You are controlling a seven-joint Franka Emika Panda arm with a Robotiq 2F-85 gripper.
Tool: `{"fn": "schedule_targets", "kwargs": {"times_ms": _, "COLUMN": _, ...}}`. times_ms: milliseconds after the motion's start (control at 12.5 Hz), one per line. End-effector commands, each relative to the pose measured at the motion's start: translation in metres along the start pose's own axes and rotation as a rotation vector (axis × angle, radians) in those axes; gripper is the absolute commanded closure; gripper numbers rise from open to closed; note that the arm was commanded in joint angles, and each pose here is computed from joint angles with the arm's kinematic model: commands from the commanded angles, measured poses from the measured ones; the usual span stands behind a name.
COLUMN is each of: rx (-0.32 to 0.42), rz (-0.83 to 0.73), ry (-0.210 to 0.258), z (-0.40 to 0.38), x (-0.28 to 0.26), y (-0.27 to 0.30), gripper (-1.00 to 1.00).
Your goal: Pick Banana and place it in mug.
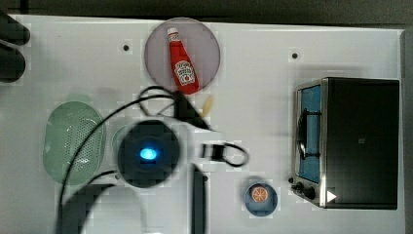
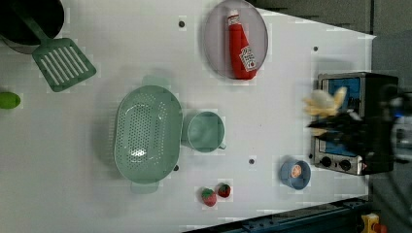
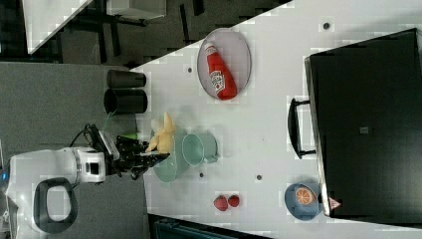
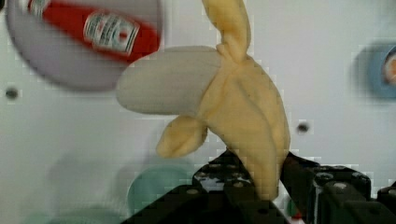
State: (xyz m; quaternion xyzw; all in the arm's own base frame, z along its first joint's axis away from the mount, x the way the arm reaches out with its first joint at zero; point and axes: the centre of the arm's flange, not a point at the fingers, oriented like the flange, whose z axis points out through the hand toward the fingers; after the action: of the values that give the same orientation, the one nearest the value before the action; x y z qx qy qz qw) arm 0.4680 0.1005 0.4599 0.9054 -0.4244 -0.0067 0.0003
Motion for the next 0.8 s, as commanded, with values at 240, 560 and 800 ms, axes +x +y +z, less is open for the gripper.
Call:
{"fn": "schedule_targets", "kwargs": {"times_ms": 240, "rx": 0.005, "rz": 0.089, "ry": -0.032, "z": 0.036, "x": -0.096, "y": -0.054, "gripper": 0.46}}
{"fn": "schedule_targets", "kwargs": {"times_ms": 560, "rx": -0.010, "rz": 0.226, "ry": -0.071, "z": 0.098, "x": -0.130, "y": -0.084, "gripper": 0.46}}
{"fn": "schedule_targets", "kwargs": {"times_ms": 800, "rx": -0.070, "rz": 0.234, "ry": -0.050, "z": 0.146, "x": -0.128, "y": -0.089, "gripper": 0.46}}
